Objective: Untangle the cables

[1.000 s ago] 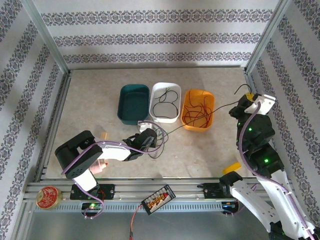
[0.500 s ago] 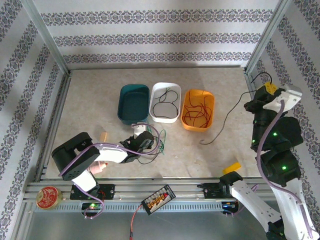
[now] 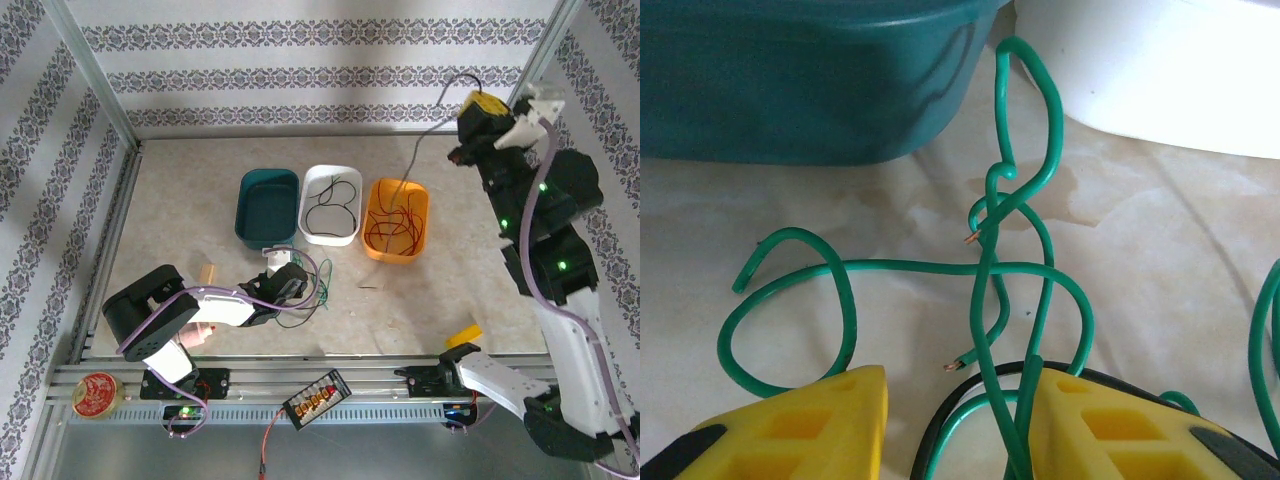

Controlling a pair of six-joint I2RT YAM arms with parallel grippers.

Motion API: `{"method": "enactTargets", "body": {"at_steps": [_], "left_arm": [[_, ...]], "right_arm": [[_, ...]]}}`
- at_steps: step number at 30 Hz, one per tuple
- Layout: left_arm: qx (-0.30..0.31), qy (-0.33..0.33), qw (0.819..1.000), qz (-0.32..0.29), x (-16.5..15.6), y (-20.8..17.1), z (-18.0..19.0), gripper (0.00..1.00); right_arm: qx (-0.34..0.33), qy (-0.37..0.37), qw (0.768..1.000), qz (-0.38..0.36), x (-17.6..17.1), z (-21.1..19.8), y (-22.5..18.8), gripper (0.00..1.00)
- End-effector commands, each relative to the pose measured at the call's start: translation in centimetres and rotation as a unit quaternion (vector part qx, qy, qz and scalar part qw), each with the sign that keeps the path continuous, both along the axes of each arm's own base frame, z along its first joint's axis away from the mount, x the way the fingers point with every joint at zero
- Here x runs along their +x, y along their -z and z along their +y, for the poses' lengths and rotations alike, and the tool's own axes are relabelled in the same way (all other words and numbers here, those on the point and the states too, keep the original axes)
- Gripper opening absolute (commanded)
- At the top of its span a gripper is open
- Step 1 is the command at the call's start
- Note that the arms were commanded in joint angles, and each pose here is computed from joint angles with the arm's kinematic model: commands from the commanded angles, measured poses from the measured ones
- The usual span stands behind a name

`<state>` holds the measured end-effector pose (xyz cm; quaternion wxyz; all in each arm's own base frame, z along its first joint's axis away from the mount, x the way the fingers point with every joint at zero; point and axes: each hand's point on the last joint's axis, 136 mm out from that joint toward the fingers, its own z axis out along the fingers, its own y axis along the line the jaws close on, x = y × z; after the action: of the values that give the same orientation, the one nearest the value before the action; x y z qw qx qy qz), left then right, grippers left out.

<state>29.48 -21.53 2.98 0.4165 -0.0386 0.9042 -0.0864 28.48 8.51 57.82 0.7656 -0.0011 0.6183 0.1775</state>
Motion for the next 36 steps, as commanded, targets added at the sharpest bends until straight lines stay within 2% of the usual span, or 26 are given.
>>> {"method": "enactTargets", "body": {"at_steps": [1,11,19,23,30,33,36], "left_arm": [[0.002,-0.012,1.000,-0.003,0.1,-0.3,0.6,0.40],[0.006,-0.010,1.000,0.000,0.1,-0.1,0.6,0.41],[0.006,-0.010,1.000,0.001,0.2,-0.1,0.5,0.41],[0.006,-0.010,1.000,0.002,0.2,-0.1,0.4,0.41],[0.005,-0.011,1.000,0.003,0.2,0.0,0.4,0.41],[0.005,-0.011,1.000,0.002,0.3,-0.1,0.4,0.41],[0.005,-0.011,1.000,0.002,0.2,-0.1,0.4,0.41]], "right_arm": [[0.018,-0.038,0.999,-0.017,2.1,1.9,-1.7,0.00],[0.012,-0.084,0.996,0.033,13.1,7.5,0.8,0.00],[0.002,-0.075,0.995,0.059,18.3,8.7,3.5,0.00],[0.015,-0.079,0.996,0.041,18.6,8.5,1.6,0.00],[0.050,-0.098,0.994,-0.005,16.0,8.0,-3.1,0.00],[0.044,-0.087,0.995,-0.012,15.8,7.5,-3.4,0.00],[0.029,-0.074,0.997,0.003,16.8,7.4,-2.0,0.00]]}}
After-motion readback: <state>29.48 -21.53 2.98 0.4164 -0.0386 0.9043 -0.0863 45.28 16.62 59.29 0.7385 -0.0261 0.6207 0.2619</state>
